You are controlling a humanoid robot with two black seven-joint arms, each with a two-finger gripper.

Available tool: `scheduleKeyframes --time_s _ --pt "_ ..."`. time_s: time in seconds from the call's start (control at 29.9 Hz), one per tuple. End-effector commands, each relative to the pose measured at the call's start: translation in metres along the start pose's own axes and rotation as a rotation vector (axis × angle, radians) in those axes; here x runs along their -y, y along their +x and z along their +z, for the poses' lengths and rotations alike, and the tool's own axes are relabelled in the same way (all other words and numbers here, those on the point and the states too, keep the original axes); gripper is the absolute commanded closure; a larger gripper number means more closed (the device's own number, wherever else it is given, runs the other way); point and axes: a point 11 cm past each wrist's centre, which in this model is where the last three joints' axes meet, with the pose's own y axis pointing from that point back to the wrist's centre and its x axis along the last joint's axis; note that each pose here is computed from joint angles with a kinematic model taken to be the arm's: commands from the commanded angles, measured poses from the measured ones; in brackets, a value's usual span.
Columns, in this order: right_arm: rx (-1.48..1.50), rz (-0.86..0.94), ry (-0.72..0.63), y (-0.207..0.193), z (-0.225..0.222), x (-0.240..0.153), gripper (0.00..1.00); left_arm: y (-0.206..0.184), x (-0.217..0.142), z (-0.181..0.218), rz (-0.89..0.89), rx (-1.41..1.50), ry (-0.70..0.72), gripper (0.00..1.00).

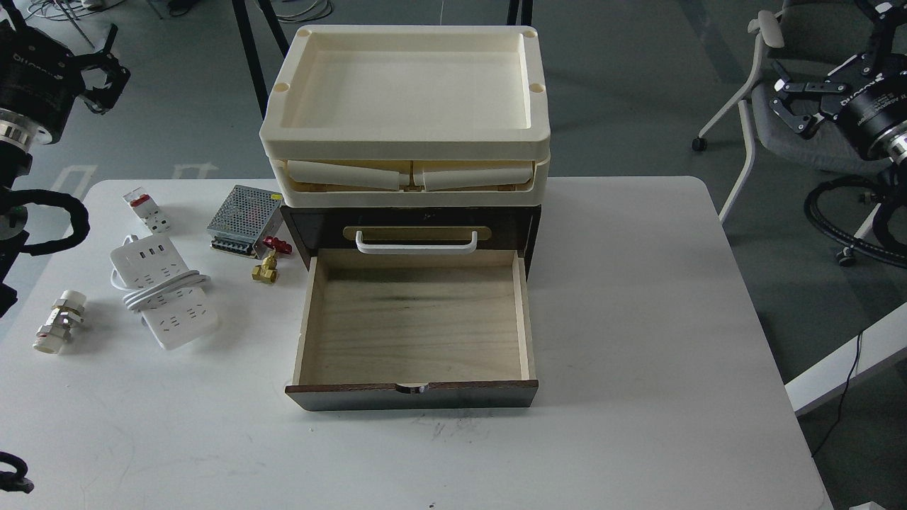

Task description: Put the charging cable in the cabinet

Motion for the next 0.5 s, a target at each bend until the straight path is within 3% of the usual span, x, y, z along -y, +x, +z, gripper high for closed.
scheduleKeyframes --time_s 0.0,0.17,0.3,0.47 --pt "0.011 -0.002 0.029 -0.001 -0.009 0.0 0.0 0.007 -0.004 -0.003 0.019 0.001 -0.005 0.0" --pt "0.002 -0.011 0.044 -0.005 -0.019 0.002 0.0 0.031 -0.014 0.004 0.095 0.023 -0.032 0.0" --pt "0.002 -0.017 0.046 -0.007 -0.019 0.004 0.0 0.101 -0.058 0.015 0.343 0.047 -0.077 0.0" --pt "0.008 -0.022 0.039 -0.009 -0.014 0.006 0.0 0.094 -0.056 -0.001 0.381 -0.093 -0.26 0.0"
